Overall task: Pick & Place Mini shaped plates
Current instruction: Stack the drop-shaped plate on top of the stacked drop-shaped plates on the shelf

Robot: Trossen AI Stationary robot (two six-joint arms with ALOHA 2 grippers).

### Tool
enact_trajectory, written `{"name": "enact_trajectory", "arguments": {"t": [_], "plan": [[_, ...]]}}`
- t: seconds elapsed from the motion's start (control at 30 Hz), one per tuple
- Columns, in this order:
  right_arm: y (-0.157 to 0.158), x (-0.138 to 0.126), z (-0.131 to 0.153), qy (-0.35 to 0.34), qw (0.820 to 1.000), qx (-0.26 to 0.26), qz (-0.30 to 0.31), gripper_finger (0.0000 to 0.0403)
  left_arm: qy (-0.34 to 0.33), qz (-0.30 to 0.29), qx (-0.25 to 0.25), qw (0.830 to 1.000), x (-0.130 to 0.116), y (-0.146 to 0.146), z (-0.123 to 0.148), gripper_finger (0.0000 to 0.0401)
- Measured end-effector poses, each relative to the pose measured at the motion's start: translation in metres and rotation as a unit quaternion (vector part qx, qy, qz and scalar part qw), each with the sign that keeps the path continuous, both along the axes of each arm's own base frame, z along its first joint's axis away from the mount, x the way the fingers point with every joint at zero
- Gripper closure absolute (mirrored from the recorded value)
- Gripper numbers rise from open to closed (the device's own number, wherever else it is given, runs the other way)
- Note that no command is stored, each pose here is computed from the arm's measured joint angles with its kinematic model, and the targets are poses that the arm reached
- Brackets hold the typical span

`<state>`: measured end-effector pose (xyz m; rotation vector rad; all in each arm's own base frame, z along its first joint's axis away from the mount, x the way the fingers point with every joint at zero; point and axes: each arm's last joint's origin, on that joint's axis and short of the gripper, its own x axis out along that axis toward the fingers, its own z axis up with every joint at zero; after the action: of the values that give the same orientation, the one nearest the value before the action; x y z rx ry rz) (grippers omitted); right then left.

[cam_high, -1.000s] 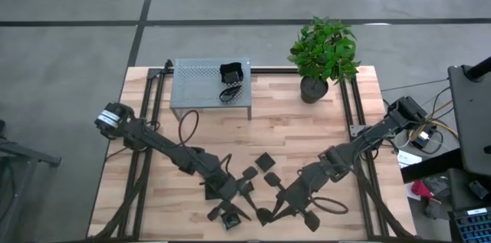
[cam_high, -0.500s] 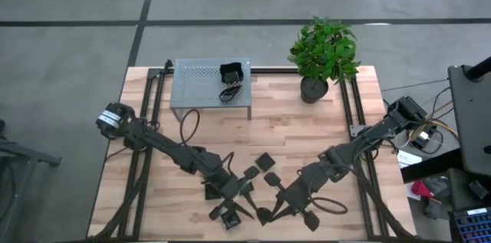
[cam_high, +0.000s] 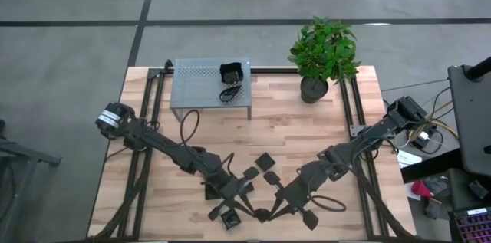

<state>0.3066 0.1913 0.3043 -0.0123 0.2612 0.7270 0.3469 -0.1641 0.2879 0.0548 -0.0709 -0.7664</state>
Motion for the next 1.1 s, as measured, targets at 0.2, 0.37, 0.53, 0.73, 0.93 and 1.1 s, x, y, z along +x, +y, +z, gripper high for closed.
{"name": "enact_trajectory", "arguments": {"t": [0.2, 0.37, 0.53, 0.73, 0.93, 1.1], "plan": [[-0.001, 0.0, -0.002, 0.021, 0.999, 0.018, -0.019, 0.0393, 0.021, -0.005, 0.006, 1.0, -0.001, 0.001, -0.003, 0.0401], [-0.002, 0.001, -0.003, 0.034, 0.998, 0.025, -0.046, 0.0356, 0.038, -0.006, 0.009, 0.999, -0.001, 0.001, -0.007, 0.0401], [-0.003, 0.001, -0.005, 0.048, 0.997, 0.023, -0.06, 0.0289, 0.081, 0.0, 0.015, 0.997, -0.002, 0.004, -0.011, 0.0401], [-0.007, -0.005, -0.008, 0.098, 0.993, 0.013, -0.069, 0.0243, 0.174, 0.068, 0.027, 0.982, -0.009, 0.01, -0.018, 0.0401], [-0.009, -0.009, -0.016, 0.16, 0.983, 0.015, -0.089, 0.0238, 0.274, 0.254, 0.048, 0.927, -0.028, 0.029, -0.016, 0.0401], [-0.014, -0.011, -0.025, 0.172, 0.974, -0.019, -0.148, 0.0247, 0.277, 0.44, 0.056, 0.853, -0.052, 0.053, 0.0, 0.0401]]}}
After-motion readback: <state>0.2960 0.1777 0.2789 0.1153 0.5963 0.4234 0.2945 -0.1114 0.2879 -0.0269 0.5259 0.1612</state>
